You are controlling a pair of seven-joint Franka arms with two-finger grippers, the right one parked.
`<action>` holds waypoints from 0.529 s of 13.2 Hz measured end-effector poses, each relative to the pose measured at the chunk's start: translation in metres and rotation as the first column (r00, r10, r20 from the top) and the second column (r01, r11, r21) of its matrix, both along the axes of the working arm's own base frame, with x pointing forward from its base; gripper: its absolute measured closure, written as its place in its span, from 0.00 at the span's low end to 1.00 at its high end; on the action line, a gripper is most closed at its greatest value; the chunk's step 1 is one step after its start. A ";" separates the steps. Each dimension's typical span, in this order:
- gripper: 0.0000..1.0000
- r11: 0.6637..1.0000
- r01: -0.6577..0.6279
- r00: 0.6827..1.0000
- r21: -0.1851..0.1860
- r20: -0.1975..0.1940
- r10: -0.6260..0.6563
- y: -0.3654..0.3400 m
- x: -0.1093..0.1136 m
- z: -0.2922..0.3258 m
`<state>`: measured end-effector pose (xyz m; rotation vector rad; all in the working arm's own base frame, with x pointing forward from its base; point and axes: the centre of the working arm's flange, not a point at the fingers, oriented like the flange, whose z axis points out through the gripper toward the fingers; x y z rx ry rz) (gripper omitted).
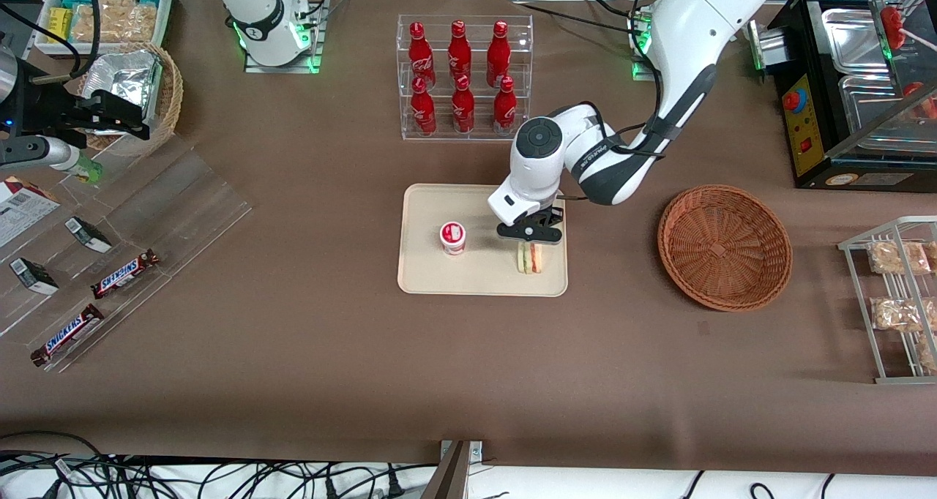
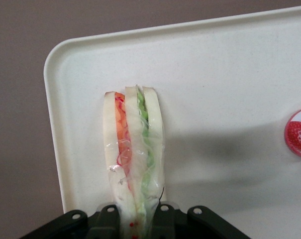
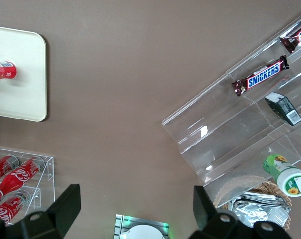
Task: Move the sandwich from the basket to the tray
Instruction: 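Lower the sandwich onto the tray beside the cup and open the gripper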
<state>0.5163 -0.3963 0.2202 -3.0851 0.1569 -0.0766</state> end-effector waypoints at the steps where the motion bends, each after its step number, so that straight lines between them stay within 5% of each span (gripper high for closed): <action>1: 0.84 1.000 -0.001 1.000 0.000 0.000 0.001 0.000 0.000 0.000; 4: 0.74 0.999 -0.036 0.999 -0.003 0.005 0.036 0.000 0.002 0.001; 7: 0.47 0.997 -0.081 0.997 -0.011 0.016 0.081 0.000 0.006 0.006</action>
